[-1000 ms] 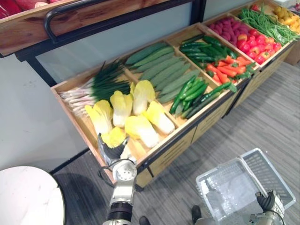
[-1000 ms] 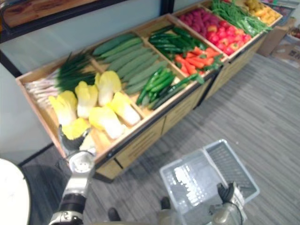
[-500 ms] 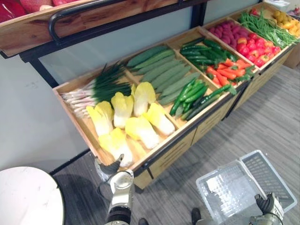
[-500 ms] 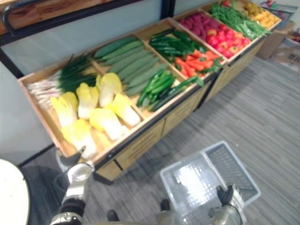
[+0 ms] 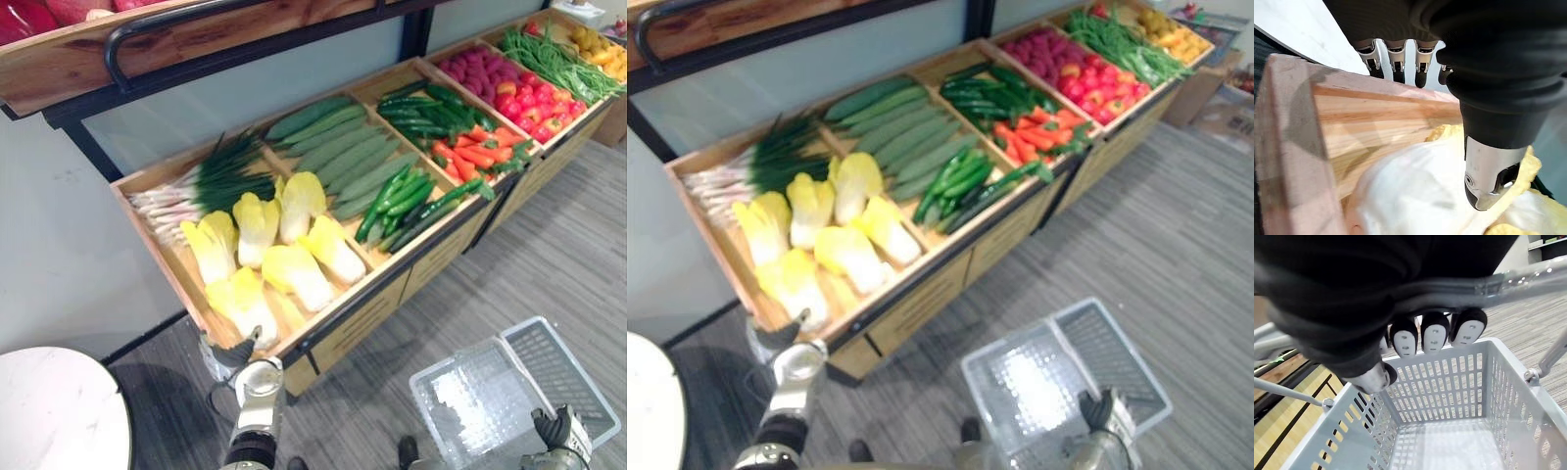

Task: Pick vegetable in the basket

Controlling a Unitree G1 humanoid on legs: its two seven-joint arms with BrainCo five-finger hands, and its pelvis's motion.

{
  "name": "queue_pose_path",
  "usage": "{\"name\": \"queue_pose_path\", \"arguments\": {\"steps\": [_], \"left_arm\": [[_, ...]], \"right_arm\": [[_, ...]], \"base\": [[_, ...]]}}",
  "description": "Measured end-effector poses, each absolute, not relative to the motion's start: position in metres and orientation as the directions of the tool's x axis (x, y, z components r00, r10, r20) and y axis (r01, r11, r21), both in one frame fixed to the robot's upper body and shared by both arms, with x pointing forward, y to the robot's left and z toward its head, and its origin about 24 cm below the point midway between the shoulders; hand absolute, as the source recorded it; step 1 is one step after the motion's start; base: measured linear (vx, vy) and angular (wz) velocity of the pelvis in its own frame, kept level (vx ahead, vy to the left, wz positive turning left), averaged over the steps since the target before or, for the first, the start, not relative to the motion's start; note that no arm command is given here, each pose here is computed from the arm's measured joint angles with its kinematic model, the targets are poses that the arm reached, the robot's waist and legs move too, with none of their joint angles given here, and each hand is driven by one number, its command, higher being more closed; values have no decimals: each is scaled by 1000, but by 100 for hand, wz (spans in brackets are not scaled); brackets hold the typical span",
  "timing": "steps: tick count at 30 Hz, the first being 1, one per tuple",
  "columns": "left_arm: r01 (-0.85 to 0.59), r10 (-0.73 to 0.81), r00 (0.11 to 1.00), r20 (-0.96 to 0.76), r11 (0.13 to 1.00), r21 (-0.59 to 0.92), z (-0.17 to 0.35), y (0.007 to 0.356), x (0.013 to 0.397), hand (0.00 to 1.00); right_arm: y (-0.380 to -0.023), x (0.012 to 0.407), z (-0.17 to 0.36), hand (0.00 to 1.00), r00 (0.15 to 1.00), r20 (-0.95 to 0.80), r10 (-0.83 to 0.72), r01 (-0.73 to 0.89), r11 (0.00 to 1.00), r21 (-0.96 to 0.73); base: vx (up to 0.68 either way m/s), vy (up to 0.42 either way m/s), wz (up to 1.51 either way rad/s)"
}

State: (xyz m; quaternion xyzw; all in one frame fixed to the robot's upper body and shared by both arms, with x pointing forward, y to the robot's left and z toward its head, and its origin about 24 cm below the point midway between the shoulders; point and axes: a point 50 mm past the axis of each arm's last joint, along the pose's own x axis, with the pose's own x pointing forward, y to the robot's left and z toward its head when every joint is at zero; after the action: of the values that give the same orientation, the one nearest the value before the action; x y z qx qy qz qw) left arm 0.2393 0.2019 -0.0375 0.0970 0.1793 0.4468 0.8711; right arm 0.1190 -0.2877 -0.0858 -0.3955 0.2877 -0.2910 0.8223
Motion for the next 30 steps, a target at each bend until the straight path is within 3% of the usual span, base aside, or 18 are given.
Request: {"name": "queue_pose_path", "arguments": {"steps": [6, 11, 30], "left_arm": [[-728, 787, 610, -89, 601, 330, -15, 200, 243, 0], [-736, 786, 617, -31, 591, 331, -6, 203, 243, 0], [-710, 802, 591, -89, 569, 414, -24, 208, 233, 0]], "right_arm": [[-288, 118, -86, 100, 662, -242, -709, 251, 515, -820], [-288, 119, -86, 100, 664, -240, -708, 250, 513, -821], [-287, 119, -86, 100, 666, -240, -706, 248, 513, -822]], "base": [[0, 0, 0], [0, 0, 3], [1, 0, 2]]}}
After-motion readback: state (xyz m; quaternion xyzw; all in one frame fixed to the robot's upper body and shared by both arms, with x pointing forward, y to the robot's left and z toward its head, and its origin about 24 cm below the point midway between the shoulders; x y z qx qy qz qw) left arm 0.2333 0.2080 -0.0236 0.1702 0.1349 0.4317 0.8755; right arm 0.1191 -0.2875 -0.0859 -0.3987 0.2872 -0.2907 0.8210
